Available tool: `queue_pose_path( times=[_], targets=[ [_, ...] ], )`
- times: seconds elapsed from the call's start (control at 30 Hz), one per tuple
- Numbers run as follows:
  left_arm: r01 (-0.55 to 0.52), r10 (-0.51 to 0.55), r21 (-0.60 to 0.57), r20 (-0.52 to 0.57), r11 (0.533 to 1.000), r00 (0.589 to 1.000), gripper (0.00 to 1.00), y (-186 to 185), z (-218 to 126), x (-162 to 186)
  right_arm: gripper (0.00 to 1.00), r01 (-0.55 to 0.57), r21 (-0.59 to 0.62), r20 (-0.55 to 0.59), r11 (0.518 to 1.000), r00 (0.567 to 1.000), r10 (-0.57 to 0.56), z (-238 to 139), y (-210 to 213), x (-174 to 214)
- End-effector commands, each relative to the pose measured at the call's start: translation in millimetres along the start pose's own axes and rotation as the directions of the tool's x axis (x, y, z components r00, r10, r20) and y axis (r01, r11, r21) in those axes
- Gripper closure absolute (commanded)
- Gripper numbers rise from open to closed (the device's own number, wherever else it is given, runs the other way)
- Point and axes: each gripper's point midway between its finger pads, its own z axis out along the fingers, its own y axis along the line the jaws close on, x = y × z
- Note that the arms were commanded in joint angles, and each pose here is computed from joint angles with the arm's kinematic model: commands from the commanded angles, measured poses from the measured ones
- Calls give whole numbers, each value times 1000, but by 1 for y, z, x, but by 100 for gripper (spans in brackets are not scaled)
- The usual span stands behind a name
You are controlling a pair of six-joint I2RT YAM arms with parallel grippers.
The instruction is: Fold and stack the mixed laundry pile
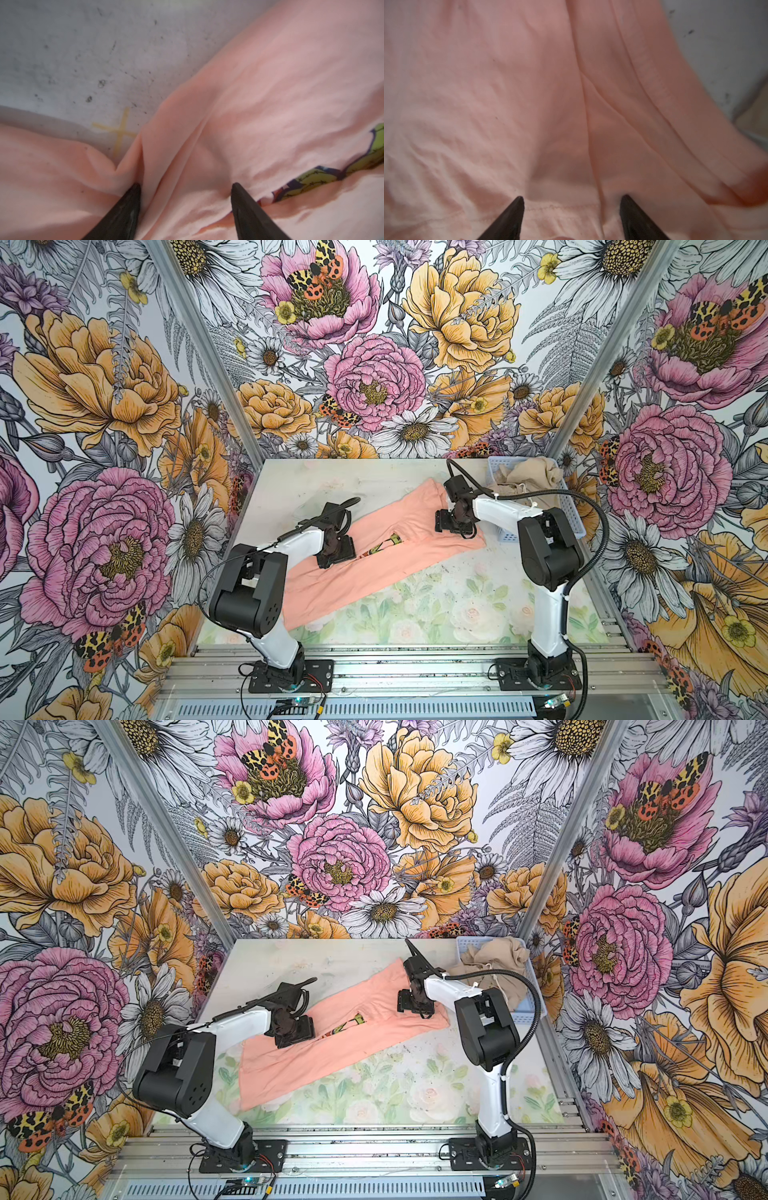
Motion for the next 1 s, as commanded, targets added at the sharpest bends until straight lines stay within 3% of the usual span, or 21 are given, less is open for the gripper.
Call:
queue_pose_path(
  times=[0.0, 0.27, 0.4, 0.77, 0.97],
  targets=[
    [101, -111, -47, -305, 994, 946, 30, 18, 17, 84, 26, -5, 32, 14, 999, 1000, 4, 31, -3, -14],
    [138, -141, -37, -86, 990, 986, 25, 19, -40, 11, 27, 47, 32, 15, 998, 999, -47, 69, 12, -61],
    [167, -170, -38, -73, 985, 983, 24, 34, -44, -5, 27, 85, -43, 30, 995, 996, -84, 78, 35, -94],
    [133, -139, -42, -197, 990, 971, 22, 35, -12, 25, 23, 161, -239, 231, 958, 967, -105, 76, 93, -165],
    [130, -129, -20, -304, 991, 944, 23, 32, 5, 59, 17, 167, -184, 313, 968, 944, -104, -2, 94, -182]
  ],
)
